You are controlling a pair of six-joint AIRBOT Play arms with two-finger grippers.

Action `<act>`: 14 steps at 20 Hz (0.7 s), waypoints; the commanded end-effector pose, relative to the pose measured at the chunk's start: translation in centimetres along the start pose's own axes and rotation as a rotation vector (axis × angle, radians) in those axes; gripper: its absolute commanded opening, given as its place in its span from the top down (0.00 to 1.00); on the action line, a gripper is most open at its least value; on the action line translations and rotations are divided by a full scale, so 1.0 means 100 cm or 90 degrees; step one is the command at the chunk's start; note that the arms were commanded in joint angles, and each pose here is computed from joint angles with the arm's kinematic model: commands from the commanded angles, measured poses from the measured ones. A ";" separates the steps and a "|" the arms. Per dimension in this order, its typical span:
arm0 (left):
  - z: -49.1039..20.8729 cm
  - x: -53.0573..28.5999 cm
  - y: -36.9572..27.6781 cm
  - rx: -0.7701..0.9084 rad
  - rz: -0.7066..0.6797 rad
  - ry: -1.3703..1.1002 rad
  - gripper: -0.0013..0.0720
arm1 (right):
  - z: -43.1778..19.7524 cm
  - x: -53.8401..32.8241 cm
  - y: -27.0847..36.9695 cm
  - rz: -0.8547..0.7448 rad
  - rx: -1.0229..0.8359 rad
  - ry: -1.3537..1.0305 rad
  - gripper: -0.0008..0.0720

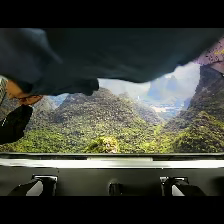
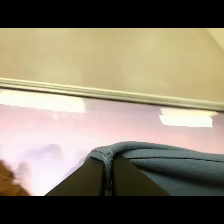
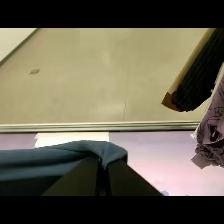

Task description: Fold the clothes and pants, and hang the long-sleeved shirts on hangers.

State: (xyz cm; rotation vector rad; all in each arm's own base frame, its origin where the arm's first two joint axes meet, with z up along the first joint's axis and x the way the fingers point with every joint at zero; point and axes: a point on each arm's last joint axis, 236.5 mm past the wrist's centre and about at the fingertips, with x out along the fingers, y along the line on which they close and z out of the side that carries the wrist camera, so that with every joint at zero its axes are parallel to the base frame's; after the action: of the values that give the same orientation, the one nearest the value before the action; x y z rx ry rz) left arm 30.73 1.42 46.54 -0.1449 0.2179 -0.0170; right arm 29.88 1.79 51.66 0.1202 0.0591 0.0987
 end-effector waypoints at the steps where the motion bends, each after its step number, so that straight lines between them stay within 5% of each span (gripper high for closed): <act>1: 0.004 -0.051 0.026 -0.019 0.109 -0.033 0.97 | 0.013 -0.043 -0.009 -0.048 0.011 -0.033 0.95; 7: -0.077 0.048 0.036 -0.053 0.054 0.163 0.97 | -0.101 0.067 -0.043 -0.082 0.076 0.229 0.95; 14: -0.309 0.235 0.081 -0.075 0.021 0.529 0.96 | -0.344 0.218 -0.096 -0.115 0.132 0.594 0.95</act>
State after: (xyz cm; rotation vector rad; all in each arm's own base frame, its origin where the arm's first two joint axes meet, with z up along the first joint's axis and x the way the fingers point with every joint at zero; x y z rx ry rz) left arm 43.16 4.98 20.70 -0.2489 0.8737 0.0138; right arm 46.61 -1.40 25.09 0.2457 0.8049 -0.0349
